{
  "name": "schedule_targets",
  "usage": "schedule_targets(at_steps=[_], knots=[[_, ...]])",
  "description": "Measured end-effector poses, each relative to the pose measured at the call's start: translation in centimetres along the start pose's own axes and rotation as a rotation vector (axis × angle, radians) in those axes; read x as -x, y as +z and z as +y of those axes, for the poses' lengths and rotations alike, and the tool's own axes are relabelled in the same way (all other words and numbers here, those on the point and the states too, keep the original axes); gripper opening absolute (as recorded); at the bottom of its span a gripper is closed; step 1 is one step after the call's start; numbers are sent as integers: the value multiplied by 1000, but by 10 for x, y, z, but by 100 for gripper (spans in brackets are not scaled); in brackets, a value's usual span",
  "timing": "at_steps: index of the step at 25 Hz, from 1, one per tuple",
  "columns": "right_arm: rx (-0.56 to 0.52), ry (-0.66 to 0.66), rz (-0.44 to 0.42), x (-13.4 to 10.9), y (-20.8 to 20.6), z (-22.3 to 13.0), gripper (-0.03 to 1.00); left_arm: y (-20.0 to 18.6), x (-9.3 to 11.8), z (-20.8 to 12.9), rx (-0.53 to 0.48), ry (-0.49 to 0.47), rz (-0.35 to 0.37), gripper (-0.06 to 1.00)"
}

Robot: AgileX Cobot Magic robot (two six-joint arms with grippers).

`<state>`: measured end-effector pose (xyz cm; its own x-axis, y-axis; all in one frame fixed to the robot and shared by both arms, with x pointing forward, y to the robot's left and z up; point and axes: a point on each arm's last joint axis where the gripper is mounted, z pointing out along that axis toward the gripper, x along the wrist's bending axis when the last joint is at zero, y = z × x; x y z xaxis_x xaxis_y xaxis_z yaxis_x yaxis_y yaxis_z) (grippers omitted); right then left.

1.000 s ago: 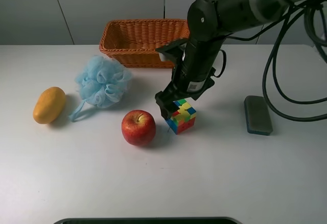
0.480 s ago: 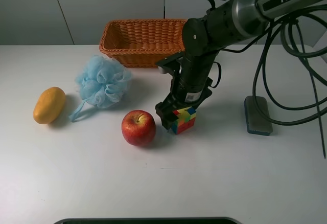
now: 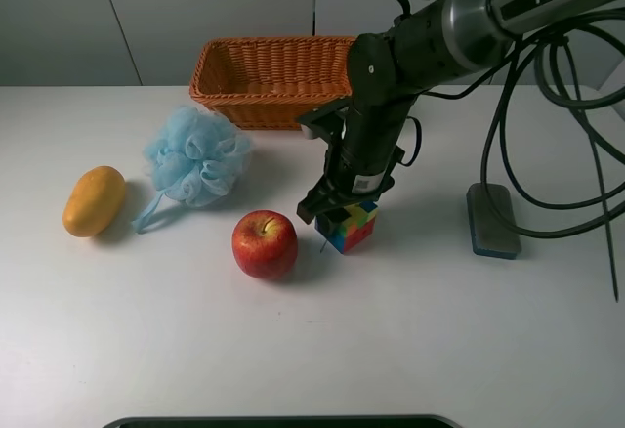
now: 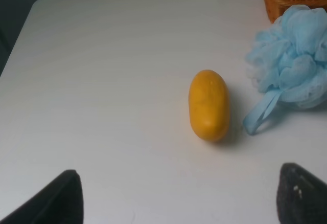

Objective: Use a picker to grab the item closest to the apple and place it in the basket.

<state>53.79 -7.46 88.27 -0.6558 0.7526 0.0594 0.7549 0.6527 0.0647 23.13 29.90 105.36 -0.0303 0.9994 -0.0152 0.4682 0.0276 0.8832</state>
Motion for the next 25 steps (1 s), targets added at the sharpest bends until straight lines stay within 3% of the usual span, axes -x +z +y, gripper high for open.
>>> schedule_targets(at_steps=[10,22,25], knots=[[-51,-26,18,-2,-65,34,44,0,0,0,0,0,0,73],[224,-16,-21,-5,-167,70,44,0,0,0,0,0,0,73],[285,7,-31,7,-178,84,44,0,0,0,0,0,0,73]])
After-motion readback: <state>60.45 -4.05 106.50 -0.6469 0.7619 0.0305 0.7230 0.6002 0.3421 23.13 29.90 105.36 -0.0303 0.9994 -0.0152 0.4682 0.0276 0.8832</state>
